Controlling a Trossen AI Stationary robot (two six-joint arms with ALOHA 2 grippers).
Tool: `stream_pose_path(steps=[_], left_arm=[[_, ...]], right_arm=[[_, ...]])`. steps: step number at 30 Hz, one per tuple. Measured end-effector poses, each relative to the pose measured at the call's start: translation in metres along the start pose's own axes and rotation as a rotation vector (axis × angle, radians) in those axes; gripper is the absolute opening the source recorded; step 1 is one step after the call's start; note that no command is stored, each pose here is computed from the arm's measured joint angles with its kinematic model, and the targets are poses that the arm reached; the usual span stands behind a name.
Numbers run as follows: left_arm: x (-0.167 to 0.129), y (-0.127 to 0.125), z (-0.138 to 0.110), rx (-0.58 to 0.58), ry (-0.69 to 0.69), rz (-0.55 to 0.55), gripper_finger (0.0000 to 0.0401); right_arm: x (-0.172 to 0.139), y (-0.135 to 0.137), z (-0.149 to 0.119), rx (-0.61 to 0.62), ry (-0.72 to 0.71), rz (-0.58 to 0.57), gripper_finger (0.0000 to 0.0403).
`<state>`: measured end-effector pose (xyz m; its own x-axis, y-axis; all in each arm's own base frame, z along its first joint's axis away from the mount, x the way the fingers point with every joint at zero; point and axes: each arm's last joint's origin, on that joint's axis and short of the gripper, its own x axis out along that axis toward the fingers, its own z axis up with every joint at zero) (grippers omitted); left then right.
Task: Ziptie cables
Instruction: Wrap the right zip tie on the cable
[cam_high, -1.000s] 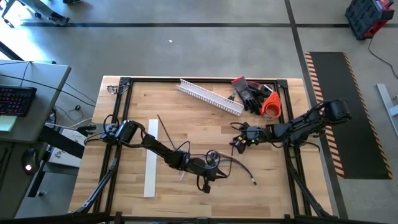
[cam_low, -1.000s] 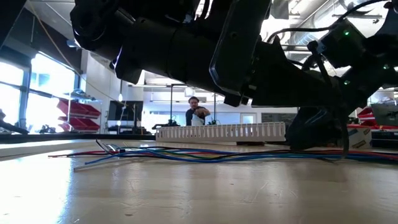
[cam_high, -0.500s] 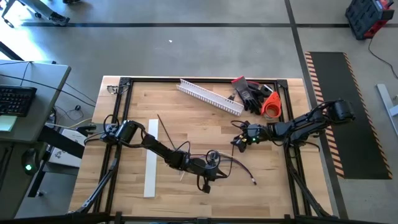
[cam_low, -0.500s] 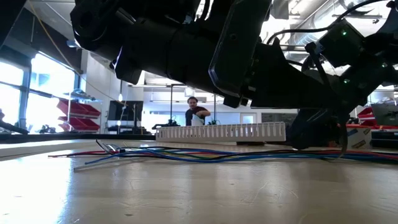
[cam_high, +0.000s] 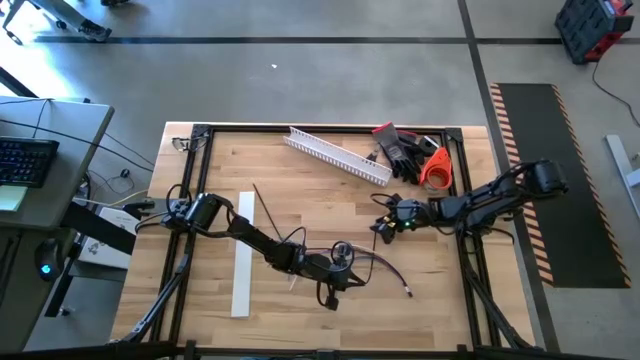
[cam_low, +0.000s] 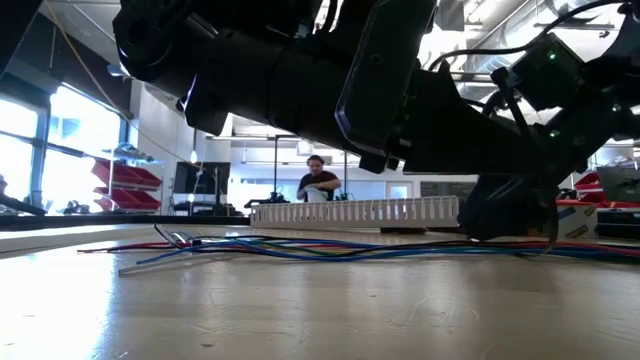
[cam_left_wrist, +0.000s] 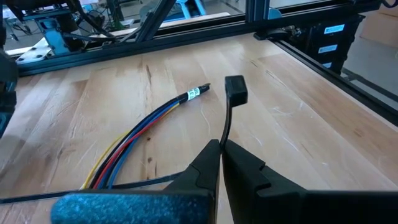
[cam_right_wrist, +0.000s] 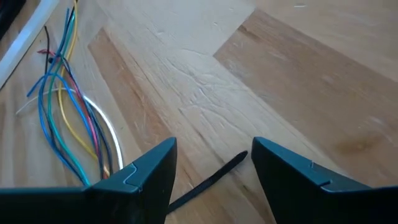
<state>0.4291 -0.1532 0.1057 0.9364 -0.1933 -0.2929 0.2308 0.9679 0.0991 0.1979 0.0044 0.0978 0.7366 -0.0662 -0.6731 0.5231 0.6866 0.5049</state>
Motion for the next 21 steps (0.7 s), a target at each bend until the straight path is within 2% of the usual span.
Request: stream_pose_path(steps=[5, 21], left_arm=[[0.0, 0.0, 0.0, 0.0, 0.0, 0.0, 0.0], [0.0, 0.0, 0.0, 0.0, 0.002, 0.0, 0.0]], right_arm=[[0.007, 0.001, -0.001, -0.004, -0.008, 0.035, 0.0201], [0.008, 0.007, -0.012, -0.037, 0.105, 0.106, 0.0199]])
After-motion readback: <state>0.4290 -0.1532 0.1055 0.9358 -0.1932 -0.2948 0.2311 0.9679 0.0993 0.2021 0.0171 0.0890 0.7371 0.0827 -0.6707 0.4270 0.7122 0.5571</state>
